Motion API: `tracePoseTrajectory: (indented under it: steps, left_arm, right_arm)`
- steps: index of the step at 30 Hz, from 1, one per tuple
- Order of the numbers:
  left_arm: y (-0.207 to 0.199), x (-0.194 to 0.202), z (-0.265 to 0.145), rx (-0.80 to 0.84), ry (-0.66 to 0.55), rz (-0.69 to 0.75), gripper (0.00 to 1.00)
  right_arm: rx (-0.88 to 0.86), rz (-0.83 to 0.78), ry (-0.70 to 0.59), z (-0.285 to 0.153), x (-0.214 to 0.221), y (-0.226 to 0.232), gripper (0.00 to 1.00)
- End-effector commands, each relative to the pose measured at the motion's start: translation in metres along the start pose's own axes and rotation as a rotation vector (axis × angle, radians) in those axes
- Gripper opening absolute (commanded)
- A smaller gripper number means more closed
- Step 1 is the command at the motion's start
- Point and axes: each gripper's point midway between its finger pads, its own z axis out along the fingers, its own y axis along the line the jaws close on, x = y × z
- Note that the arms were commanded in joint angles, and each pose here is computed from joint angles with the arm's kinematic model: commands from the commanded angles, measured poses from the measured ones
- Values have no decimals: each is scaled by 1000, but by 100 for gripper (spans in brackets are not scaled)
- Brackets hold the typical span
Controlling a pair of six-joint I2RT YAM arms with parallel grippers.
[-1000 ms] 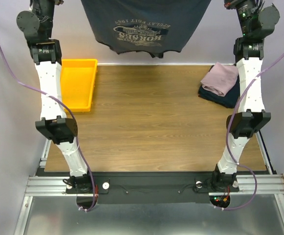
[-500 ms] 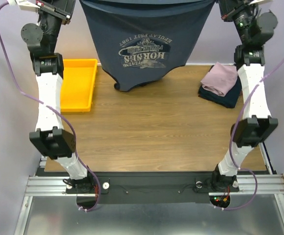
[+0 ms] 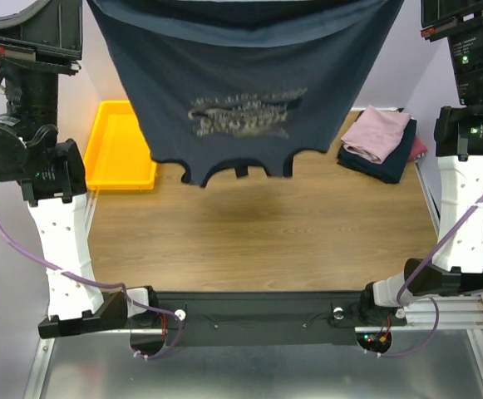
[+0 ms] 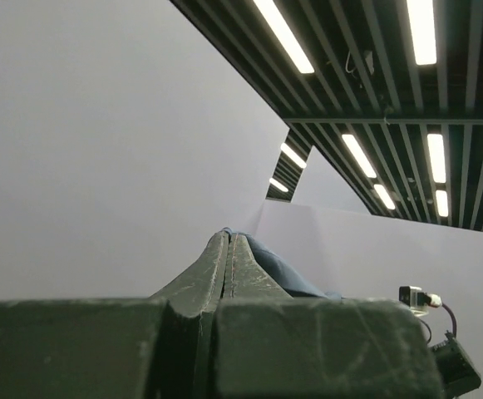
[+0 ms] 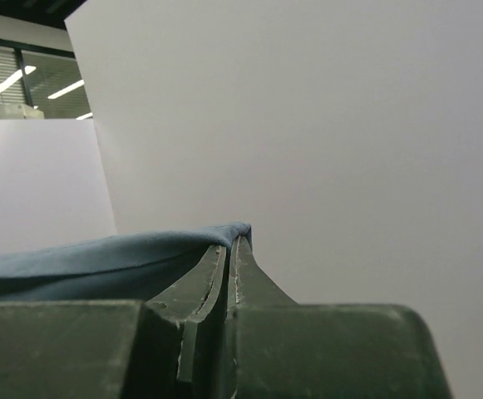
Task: Fold and stack the tank tops
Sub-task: Flatten the tank top out
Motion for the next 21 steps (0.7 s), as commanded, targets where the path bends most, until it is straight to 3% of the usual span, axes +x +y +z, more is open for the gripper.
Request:
tracePoseTrajectory:
  steps: [1, 12, 14, 17, 18, 19, 20, 21]
  left_arm:
    - [32, 9, 5, -45, 3, 2, 0]
    - [93, 35, 24, -83, 30, -47, 0]
    - [122, 49, 30, -100, 49, -79, 0]
    - [147, 60, 46, -81, 56, -118, 0]
    - [130, 47, 56, -24, 32, -105, 0]
    - [162, 64, 59, -48, 49, -130, 0]
    - [165, 65, 63, -42, 49, -148, 0]
    - [143, 50, 71, 22, 19, -128, 0]
  right_arm:
    - [37, -12, 25, 5, 15, -20, 1]
    - [65, 22, 77, 30, 68, -66, 1]
    - [86, 41, 105, 37, 94, -87, 1]
    - [78, 36, 74, 50, 96, -95, 1]
    - [95, 47, 87, 53, 114, -110, 1]
    - [77, 34, 49, 60, 101, -106, 1]
    - [88, 32, 33, 63, 101, -111, 1]
    - [106, 38, 43, 65, 117, -125, 1]
